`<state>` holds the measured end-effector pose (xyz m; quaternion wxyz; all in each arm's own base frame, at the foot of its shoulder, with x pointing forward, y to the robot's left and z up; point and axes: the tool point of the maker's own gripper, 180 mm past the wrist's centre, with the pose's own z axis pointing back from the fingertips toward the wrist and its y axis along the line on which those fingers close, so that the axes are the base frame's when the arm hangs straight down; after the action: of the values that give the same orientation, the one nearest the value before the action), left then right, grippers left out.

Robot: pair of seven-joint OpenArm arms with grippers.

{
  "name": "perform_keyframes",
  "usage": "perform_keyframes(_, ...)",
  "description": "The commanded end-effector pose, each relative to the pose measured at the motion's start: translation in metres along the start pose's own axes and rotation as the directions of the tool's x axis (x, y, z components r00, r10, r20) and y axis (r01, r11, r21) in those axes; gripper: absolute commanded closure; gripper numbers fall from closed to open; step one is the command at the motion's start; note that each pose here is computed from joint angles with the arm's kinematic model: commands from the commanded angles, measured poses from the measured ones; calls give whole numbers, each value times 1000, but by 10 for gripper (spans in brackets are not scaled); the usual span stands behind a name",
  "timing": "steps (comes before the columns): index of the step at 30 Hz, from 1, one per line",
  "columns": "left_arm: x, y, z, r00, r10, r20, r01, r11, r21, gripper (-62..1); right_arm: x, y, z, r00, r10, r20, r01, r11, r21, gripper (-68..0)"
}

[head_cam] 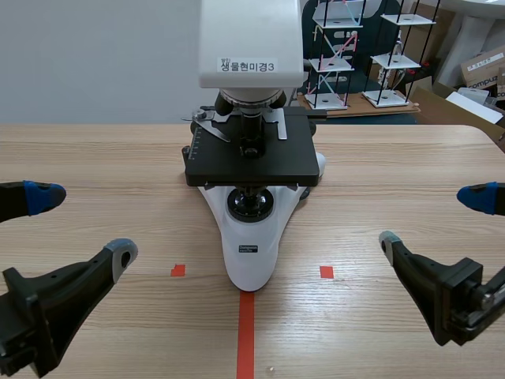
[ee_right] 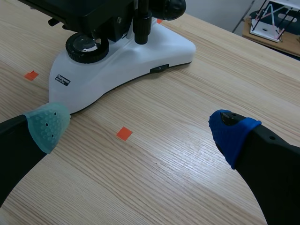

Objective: Point at the stage clip

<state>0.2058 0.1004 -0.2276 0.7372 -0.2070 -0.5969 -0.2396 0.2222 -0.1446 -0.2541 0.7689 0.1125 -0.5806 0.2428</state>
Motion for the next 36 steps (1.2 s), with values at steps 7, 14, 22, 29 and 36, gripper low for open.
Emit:
perform_keyframes(7, 15, 1, -1, 998, -1, 65, 0, 1000, 16, -623, 9, -2, 0, 1000, 8, 28, -8, 1000, 0, -679)
perform_keyframes(14, 14, 1, -1, 998, -1, 57, 0, 1000, 15, -623, 9, -2, 0, 1000, 8, 28, -8, 1000, 0, -679)
perform_keyframes(22, 14, 1, -1, 998, -1, 59, 0, 1000, 15, -623, 9, -2, 0, 1000, 8, 28, -8, 1000, 0, -679)
perform_keyframes(29, 14, 1, -1, 998, -1, 58, 0, 1000, 15, -623, 9, -2, 0, 1000, 8, 28, -8, 1000, 0, -679)
perform_keyframes(36, 16, 1, -1, 998, -3, 61, 3, 1000, -8, -623, 9, -2, 0, 1000, 8, 28, -8, 1000, 0, -679)
